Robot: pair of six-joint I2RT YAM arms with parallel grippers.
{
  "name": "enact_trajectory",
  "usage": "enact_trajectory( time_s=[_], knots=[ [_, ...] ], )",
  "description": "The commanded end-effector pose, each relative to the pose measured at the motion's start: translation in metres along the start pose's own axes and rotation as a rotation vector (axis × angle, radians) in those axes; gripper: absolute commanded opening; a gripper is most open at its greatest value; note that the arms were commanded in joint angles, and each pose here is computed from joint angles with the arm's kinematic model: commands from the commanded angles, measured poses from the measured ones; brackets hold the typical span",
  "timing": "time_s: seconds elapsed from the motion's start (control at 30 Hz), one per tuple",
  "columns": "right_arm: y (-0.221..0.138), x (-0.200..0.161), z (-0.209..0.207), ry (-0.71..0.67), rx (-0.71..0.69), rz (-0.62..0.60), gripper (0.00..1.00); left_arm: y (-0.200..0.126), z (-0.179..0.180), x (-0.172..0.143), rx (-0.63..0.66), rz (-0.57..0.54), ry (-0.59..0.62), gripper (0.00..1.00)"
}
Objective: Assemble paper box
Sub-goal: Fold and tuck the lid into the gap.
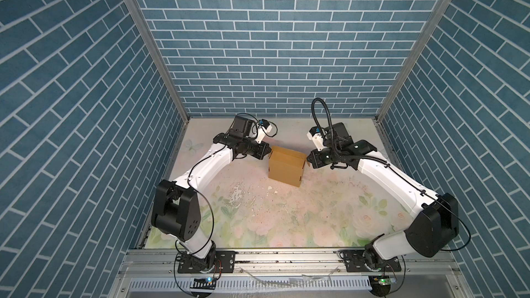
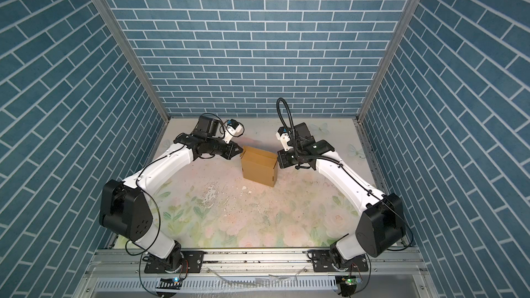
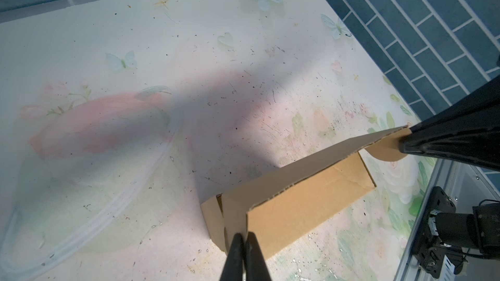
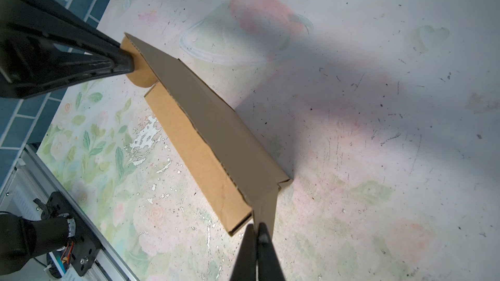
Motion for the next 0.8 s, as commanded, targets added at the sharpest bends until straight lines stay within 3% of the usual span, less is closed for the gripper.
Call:
enact_trajectory(
  time_s=[0.0, 0.43, 0.77],
  knots=[
    [0.002, 0.011, 0.006, 0.061, -0.001, -0.033, 0.06, 0.005, -0.008, -0.009, -0.015, 0.021, -0.015, 0.07],
    [-0.003, -0.009, 0.001, 0.088, -0.070, -0.003, 0.21, 0.004, -0.005, -0.013, 0.013, 0.016, 0.006, 0.07],
    [-0.007, -0.019, -0.003, 0.108, -0.101, 0.019, 0.19, 0.002, -0.011, -0.010, 0.018, 0.011, 0.012, 0.07]
  ],
)
Point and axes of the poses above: each gripper's point midway between its finger pads, its own y axis out along the fingers, its own z axis along the line the jaws close on, x = y × z, the point moved 5 cm from there along -y, back along the fingers, and after that the axes turned 5 degrees about -y, right-handed, at the moved point
